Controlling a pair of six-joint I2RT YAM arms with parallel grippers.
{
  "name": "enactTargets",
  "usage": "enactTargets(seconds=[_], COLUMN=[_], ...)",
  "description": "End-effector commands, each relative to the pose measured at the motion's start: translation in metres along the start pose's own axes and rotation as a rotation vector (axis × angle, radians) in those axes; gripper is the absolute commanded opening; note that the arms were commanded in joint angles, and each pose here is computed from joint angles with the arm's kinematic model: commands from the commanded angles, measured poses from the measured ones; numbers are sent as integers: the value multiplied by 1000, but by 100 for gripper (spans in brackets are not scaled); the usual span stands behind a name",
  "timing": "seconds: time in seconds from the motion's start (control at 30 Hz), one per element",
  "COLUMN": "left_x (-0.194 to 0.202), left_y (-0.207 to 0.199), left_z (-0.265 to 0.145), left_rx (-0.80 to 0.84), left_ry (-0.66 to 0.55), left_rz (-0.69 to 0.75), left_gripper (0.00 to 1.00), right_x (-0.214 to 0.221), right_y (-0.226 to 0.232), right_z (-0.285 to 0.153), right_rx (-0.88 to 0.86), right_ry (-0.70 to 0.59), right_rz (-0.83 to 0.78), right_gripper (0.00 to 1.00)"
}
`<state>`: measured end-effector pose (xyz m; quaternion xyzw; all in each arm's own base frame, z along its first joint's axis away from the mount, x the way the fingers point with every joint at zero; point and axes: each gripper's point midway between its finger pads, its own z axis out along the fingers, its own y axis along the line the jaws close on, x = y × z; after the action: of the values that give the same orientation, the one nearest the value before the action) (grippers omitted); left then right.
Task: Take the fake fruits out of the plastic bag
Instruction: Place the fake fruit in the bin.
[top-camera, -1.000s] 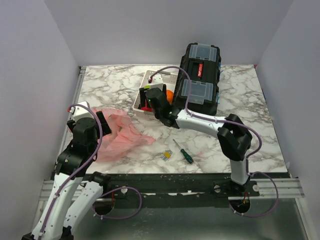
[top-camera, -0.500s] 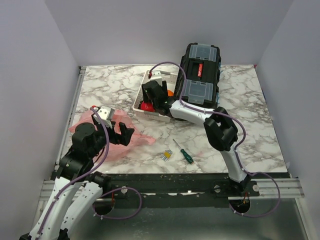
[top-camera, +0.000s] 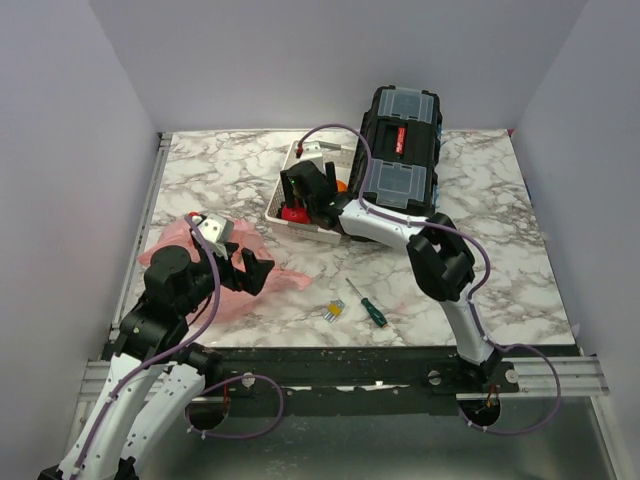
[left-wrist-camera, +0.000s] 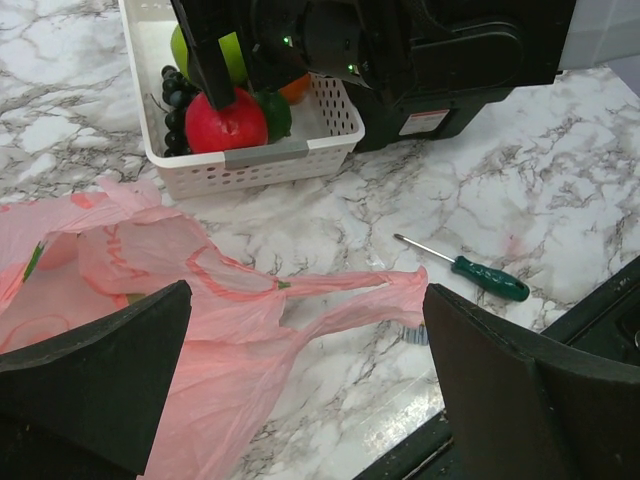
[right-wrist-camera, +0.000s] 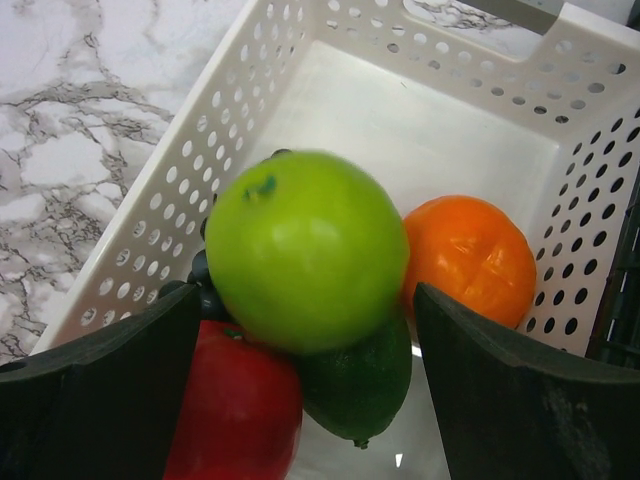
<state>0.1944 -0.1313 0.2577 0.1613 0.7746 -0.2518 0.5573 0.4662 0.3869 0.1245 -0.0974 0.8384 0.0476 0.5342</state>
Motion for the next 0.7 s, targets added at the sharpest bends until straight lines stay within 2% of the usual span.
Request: enactTargets(seconds=[0.0,0.2,0.4,0.67], left_x=[-3,-3,-8,-49], left_y=[-6,-7,-8,-1], left_z=[1,2,-3,-33], left_rx=[39,44,41,-57], left_ry=[-22,-23,-56,-172], left_rz=[25,27,25,17], left_gripper=[99,99,99,99], right_x=[-12,-33,-56,-56], right_y=[2,1,-16,-65], right_z=[-10,-35,-88,-170], right_rx=[-32,-85,-151,-188], right_ry=[5,-15,-51,-100], right_rz=[6,24,57,93], right_gripper=[90,91,91,93])
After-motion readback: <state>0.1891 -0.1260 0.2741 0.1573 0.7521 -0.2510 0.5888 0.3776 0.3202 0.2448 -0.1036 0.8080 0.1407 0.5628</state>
